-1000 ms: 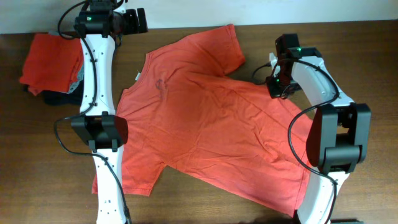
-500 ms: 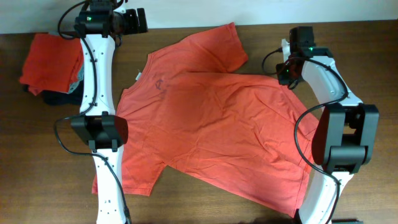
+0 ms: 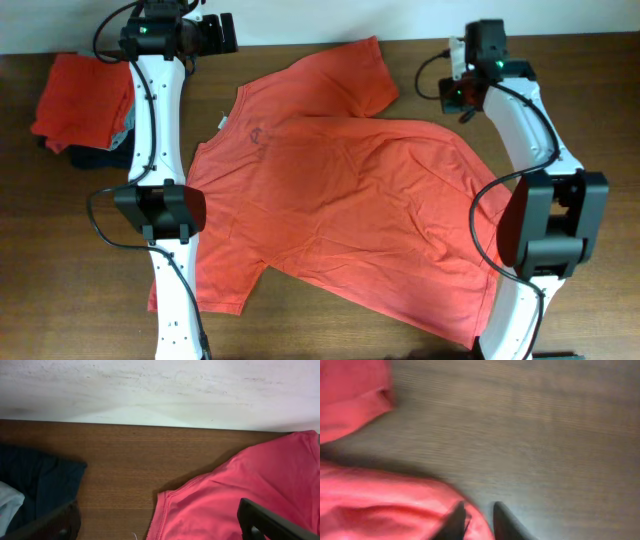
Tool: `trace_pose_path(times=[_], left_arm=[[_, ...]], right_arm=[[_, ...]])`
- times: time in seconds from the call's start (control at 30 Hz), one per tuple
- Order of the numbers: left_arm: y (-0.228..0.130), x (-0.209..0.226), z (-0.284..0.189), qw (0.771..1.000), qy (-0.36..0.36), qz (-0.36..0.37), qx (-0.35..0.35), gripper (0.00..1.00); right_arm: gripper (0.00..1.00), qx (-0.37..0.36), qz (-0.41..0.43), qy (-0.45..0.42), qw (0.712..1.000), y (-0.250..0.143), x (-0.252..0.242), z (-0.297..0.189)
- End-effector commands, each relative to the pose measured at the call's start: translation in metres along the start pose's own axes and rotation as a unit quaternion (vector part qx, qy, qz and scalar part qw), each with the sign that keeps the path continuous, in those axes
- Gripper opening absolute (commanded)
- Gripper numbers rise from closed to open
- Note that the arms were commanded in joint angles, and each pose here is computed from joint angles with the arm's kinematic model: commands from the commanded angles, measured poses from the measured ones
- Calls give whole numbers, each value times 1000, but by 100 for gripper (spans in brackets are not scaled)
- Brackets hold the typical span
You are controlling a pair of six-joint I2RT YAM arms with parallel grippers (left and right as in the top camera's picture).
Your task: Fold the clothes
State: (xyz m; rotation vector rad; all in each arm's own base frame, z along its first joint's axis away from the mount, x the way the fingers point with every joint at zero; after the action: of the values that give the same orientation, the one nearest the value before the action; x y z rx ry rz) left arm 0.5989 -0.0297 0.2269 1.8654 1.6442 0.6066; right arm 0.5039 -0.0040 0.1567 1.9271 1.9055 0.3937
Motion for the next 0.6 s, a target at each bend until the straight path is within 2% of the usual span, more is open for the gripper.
trace_pose_path(times=[0.0, 0.2, 0.3, 0.57], left_arm=[[6, -2, -9, 1000, -5, 0, -10, 99], [6, -2, -9, 1000, -5, 0, -10, 99], [6, -2, -9, 1000, -5, 0, -10, 99], [6, -2, -9, 1000, -5, 0, -10, 99]], right_arm=[[4, 27, 15, 27, 999, -2, 19, -17], [4, 153, 111, 66, 980, -41, 8, -41], [4, 216, 153, 50, 963, -66, -11, -43], [4, 274, 201, 28, 940, -105, -44, -21]])
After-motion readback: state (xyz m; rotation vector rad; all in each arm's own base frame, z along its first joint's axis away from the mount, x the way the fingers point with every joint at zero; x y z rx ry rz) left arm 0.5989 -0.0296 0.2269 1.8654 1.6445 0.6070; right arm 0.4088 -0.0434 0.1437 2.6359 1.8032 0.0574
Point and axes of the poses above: each gripper's point midway between its finger pads, its own z axis out along the fingers, its own x axis along the line the jaws close on, y = z × x, the point moved 5 cm from there along -z, back along the fingers, and after that the axes turned 10 degrees about z, right-handed, at the moved point
